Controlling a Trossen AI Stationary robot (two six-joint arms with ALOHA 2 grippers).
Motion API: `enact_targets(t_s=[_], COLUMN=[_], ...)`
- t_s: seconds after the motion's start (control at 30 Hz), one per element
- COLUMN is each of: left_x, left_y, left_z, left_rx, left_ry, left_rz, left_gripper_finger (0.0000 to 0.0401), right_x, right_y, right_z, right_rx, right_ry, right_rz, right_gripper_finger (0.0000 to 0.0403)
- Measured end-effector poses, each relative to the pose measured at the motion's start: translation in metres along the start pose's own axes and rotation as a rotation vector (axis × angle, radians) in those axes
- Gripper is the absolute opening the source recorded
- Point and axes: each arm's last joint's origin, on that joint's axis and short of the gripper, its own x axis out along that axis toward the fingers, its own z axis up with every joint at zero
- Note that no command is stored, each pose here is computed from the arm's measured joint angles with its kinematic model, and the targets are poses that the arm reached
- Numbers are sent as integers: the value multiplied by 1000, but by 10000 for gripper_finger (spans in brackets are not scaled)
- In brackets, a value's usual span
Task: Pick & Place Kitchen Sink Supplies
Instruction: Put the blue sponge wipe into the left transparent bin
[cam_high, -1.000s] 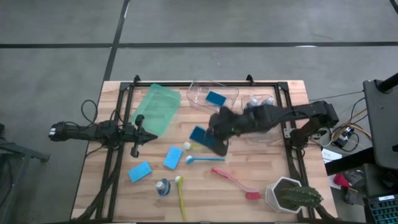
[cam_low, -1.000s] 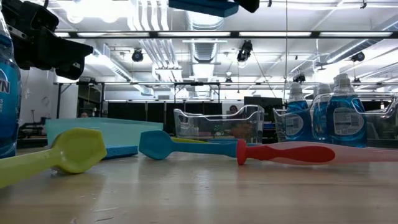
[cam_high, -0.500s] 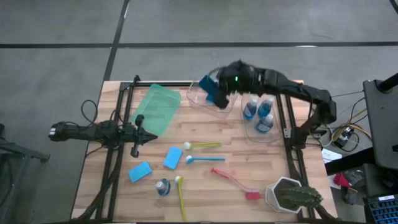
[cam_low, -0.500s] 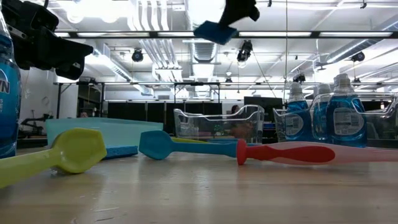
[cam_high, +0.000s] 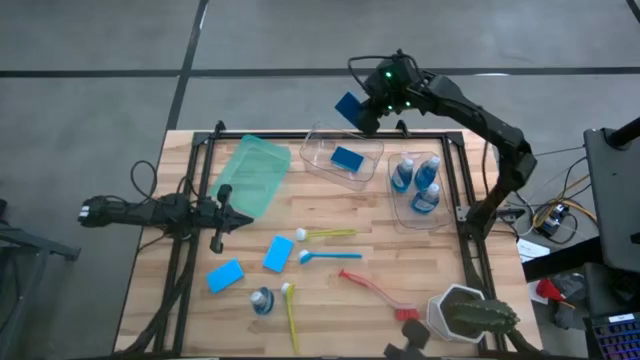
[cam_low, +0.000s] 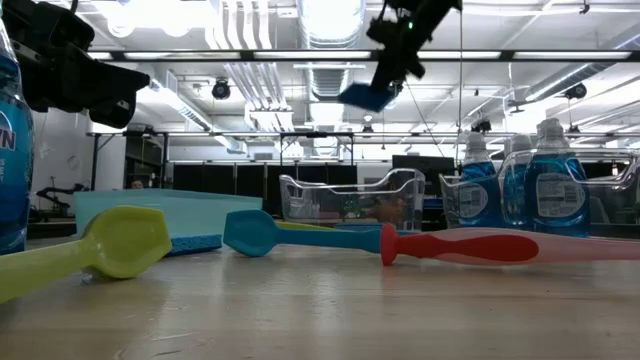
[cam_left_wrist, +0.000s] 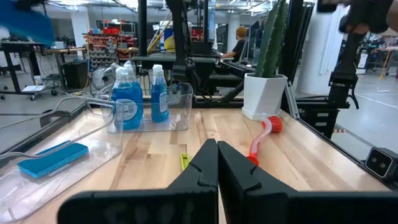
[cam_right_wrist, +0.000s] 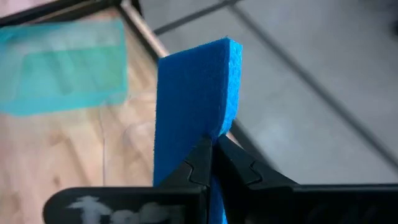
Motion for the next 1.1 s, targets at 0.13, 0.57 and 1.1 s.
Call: enact_targets(t_s=[0.13,0.57,1.1], left_x=[0,0,0], left_y=[0,0,0], left_z=[0,0,0], left_rx=[0,0,0], left_ry=[0,0,0], left_rz=[0,0,0], left_gripper_finger=[0,0,0], right_x=[31,125,167], right_y=[-11,-15,-14], right_z=[-8,-41,-63], right_rx=[11,-32,-25], right_ry=[89,351,462], right_rz=[71,110,142], right_gripper_finger=[11,11,11])
